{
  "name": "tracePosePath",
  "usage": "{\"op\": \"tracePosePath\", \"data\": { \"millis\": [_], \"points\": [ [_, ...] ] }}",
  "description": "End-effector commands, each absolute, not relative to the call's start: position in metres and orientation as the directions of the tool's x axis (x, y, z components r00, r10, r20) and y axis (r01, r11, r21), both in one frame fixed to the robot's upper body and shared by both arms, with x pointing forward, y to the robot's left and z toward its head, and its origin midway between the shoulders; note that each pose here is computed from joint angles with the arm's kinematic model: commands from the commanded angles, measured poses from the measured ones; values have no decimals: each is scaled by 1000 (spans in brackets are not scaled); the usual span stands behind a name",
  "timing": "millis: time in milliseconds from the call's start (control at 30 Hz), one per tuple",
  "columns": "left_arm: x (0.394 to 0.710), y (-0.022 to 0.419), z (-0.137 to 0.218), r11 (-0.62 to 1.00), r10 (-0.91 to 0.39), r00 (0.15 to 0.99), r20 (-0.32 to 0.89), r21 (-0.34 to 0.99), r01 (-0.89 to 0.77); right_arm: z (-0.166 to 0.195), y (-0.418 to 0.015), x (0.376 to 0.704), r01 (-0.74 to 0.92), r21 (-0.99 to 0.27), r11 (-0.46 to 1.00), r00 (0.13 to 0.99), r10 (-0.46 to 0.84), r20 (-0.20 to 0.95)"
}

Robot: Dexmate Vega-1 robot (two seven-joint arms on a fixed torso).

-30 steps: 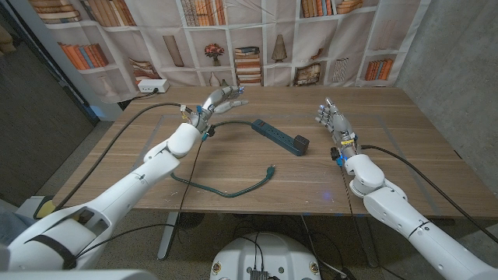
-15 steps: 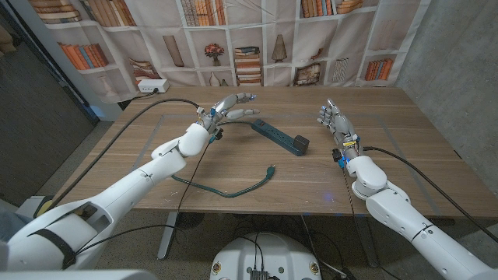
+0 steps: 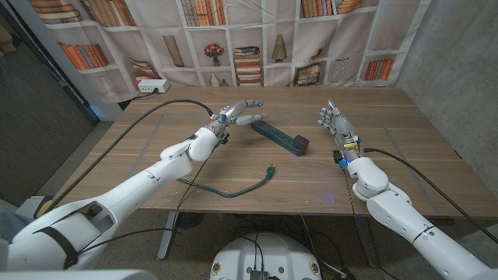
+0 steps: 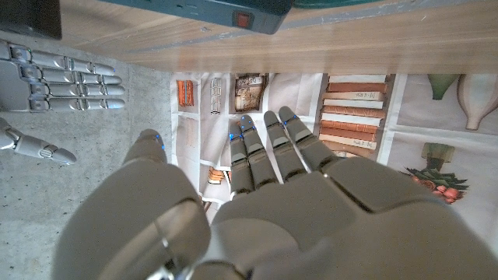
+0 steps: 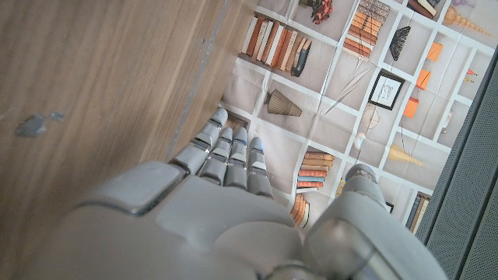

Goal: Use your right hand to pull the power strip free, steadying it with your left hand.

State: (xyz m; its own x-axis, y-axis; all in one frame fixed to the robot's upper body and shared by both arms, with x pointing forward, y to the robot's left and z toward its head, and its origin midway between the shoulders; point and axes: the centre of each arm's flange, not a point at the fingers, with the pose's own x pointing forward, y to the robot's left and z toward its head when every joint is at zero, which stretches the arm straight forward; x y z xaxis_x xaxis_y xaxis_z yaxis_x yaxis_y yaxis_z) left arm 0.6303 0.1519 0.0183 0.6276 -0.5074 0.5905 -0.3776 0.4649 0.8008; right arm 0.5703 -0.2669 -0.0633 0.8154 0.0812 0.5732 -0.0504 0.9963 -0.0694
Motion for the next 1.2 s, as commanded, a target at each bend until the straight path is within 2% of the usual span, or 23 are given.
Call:
{"op": "tracePosePath", "data": {
  "millis": [33,667,1200],
  "points": [
    [628,125,6,307,-524,634,569,820,-483,-67,-268,567,-54,-62,997,818,80,569],
    [634,91,-15,268,-622,631,464,883,-385,-71,-277,560,-49,-63,997,825,75,560],
    [630,82,-22,228,-624,649,435,896,-381,-71,-281,561,-54,-62,997,825,79,559]
  ]
}}
